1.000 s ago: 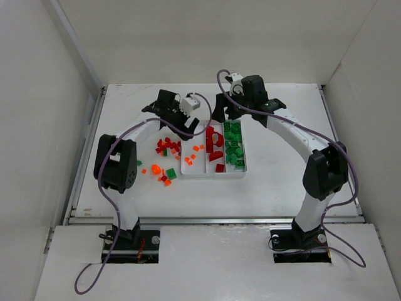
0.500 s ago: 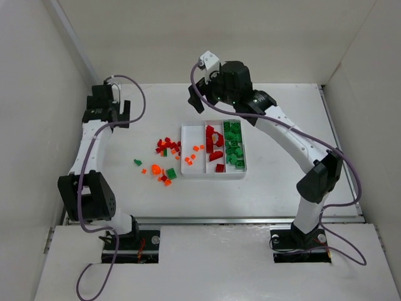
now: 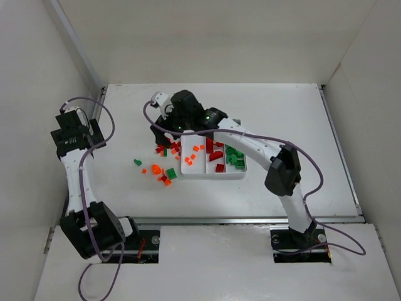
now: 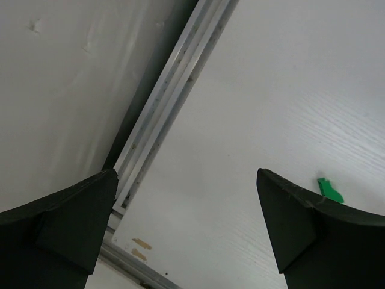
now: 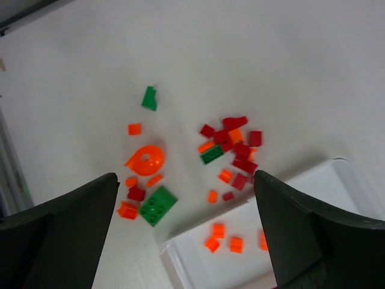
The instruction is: Sort the legos into containers by color
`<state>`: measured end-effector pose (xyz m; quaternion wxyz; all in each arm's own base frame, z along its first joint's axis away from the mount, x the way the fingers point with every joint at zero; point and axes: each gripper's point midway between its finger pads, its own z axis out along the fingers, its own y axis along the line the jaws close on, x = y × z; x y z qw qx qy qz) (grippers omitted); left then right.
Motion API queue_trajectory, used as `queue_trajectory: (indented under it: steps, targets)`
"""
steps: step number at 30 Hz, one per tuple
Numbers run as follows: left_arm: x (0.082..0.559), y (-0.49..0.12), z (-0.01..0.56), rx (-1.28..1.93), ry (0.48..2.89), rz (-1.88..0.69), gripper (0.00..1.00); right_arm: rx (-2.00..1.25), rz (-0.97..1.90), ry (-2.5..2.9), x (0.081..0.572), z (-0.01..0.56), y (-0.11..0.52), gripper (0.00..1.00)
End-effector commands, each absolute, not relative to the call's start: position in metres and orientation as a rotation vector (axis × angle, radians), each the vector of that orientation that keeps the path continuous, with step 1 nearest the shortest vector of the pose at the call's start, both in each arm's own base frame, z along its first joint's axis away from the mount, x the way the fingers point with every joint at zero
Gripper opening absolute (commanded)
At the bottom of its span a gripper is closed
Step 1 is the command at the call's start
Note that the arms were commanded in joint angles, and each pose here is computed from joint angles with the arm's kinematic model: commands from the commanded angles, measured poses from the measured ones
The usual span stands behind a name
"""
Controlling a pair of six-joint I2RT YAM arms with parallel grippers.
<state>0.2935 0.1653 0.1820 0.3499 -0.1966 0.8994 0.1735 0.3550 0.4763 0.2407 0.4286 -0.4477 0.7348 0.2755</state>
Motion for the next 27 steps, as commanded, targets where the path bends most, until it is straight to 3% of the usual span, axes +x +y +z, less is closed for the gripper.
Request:
queue_trajectory:
  steps: [1,13,27]
  targets:
    - [0.291,0.151,0.206,-0.519,2.207,0.333,1.00,-1.130,0.799,1.915,0.329,0.237,0.491,0.99]
    - [0.271,0.144,0.228,-0.539,2.027,0.371,1.00,-1.153,0.807,2.123,0.298,0.123,0.543,0.87]
    - [0.268,0.138,0.223,-0.528,1.991,0.337,1.00,-1.159,0.697,2.222,0.294,0.052,0.547,0.87]
